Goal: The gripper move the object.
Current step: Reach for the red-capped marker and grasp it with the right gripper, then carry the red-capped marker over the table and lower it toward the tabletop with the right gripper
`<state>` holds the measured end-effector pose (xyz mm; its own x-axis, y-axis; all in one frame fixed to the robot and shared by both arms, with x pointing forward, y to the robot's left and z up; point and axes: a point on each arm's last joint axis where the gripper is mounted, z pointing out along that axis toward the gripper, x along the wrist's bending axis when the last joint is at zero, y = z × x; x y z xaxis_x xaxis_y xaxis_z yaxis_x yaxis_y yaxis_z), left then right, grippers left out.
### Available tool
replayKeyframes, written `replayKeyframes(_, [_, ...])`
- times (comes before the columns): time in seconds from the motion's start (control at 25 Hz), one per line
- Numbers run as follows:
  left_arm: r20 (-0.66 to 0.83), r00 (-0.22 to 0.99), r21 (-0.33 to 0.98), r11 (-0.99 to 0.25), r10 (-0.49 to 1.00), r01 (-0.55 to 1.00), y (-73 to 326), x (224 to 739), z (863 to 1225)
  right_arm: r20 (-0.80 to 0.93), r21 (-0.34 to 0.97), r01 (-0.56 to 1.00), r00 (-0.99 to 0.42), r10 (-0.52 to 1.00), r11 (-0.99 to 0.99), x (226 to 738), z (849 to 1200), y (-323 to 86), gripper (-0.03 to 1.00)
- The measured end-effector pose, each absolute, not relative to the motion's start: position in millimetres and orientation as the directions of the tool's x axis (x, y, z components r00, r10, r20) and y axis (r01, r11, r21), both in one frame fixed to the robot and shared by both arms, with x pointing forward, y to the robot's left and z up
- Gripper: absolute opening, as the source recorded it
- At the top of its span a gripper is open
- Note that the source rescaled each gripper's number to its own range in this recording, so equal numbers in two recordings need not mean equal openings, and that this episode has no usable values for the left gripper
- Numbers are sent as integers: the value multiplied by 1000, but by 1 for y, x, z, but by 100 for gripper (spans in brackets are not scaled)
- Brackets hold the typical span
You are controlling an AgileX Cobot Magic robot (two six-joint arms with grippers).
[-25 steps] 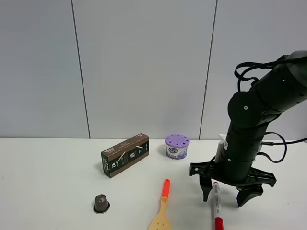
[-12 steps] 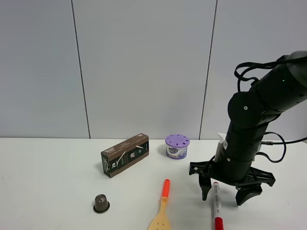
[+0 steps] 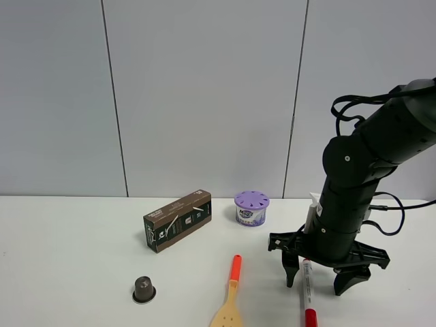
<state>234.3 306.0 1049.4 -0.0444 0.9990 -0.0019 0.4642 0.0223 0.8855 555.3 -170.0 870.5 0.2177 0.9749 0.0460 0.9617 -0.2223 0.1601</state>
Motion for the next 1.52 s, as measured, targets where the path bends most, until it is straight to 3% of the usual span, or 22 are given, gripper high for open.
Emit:
replayKeyframes(0.12, [-2, -44, 885, 22, 999, 464, 306, 234, 1049, 45, 161, 962, 216, 975, -221, 555, 870, -170, 77])
replayKeyframes(0.4, [-2, -44, 885, 22, 999, 464, 306, 234, 1049, 35, 154, 963, 217, 976, -219, 555, 870, -172, 47])
replayKeyframes(0.68, [-2, -44, 885, 22, 999, 464, 306, 234, 1049, 28, 143, 964, 220, 975, -222, 554, 870, -172, 31])
replayKeyframes(0.76, [-2, -44, 885, 22, 999, 464, 306, 234, 1049, 30, 142, 964, 223, 974, -225, 554, 870, -172, 22])
replayKeyframes(0.88, [-3, -44, 885, 23, 999, 464, 306, 234, 1049, 34, 144, 963, 225, 974, -227, 554, 870, -172, 1])
replayKeyframes(1.28, [-3, -44, 885, 23, 999, 464, 306, 234, 1049, 60, 176, 957, 223, 973, -230, 556, 880, -171, 0])
replayKeyframes(1.52, [-3, -44, 885, 23, 999, 464, 306, 234, 1049, 122, 262, 936, 211, 970, -236, 556, 916, -171, 0])
